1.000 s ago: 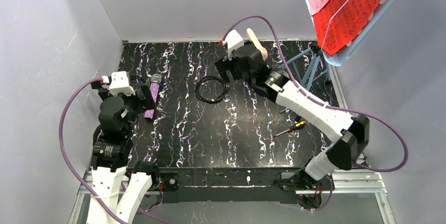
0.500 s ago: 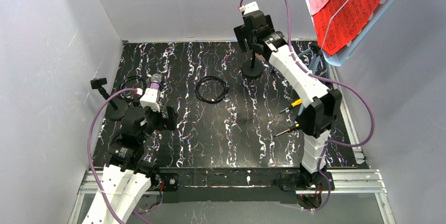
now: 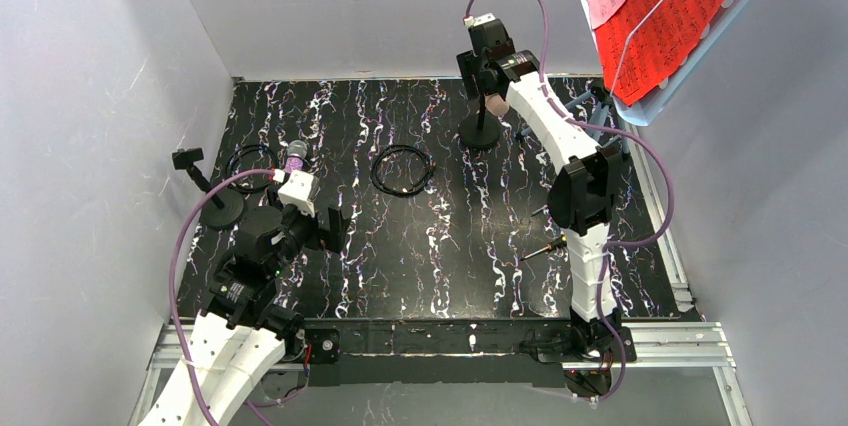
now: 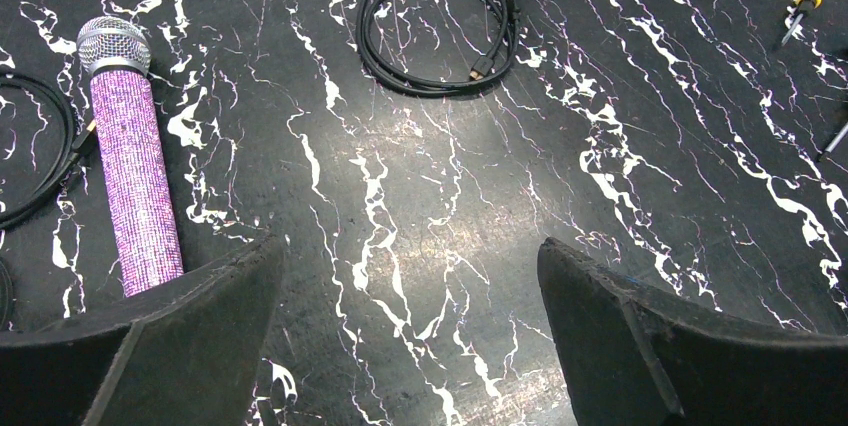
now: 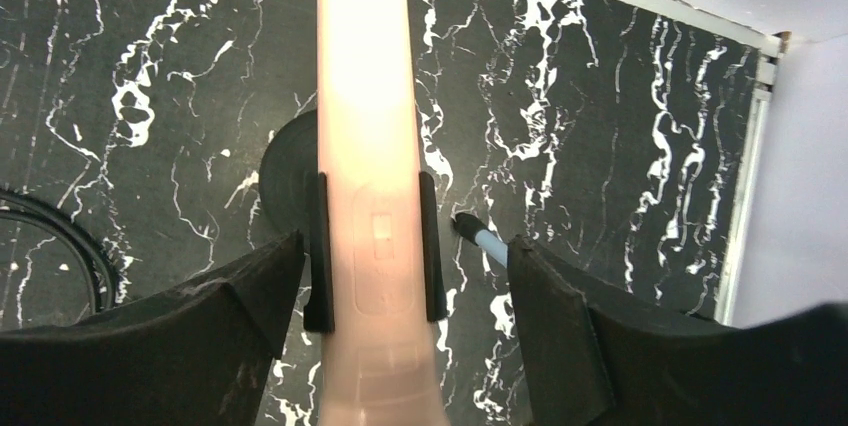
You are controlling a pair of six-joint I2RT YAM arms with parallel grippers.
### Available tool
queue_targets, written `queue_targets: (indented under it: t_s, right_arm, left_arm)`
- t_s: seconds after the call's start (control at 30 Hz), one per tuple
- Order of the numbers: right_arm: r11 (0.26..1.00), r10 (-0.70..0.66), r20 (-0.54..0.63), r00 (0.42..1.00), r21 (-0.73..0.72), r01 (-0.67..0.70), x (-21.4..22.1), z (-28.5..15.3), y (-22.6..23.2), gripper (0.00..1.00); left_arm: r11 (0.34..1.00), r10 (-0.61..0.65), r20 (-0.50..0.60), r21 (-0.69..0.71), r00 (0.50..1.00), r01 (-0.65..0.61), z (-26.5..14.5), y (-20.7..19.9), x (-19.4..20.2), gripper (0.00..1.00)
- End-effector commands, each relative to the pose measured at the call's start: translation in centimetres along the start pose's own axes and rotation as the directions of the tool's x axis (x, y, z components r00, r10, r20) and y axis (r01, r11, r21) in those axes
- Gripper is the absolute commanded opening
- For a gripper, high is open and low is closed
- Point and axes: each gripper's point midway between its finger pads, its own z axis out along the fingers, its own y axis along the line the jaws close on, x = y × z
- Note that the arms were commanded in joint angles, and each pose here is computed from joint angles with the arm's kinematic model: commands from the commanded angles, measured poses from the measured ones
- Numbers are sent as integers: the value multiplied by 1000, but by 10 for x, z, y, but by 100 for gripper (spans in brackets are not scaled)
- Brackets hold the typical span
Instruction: Pack up the instrument practice props
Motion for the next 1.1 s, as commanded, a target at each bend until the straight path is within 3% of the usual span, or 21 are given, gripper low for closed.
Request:
queue_targets:
  t_s: [0.0, 0.33, 0.7, 1.07]
  right_arm:
    - [996, 68, 49, 996, -66, -65, -19, 2, 6, 78]
    - [988, 92, 58, 994, -131, -84, -24, -2, 17, 46]
    - [972, 62, 110, 992, -234, -34, -34, -61, 29, 1]
    - [936, -115, 229, 967, -301, 183, -18, -155, 73, 1]
  left_arm:
    - [1000, 21, 21, 13, 1000, -21, 1, -2, -2, 95]
    - [999, 27, 23, 33, 999, -28, 2, -5, -2, 95]
    - [998, 31, 21, 46, 999, -32, 3, -8, -2, 95]
    - [998, 33, 0, 54, 999, -33, 6, -9, 2, 95]
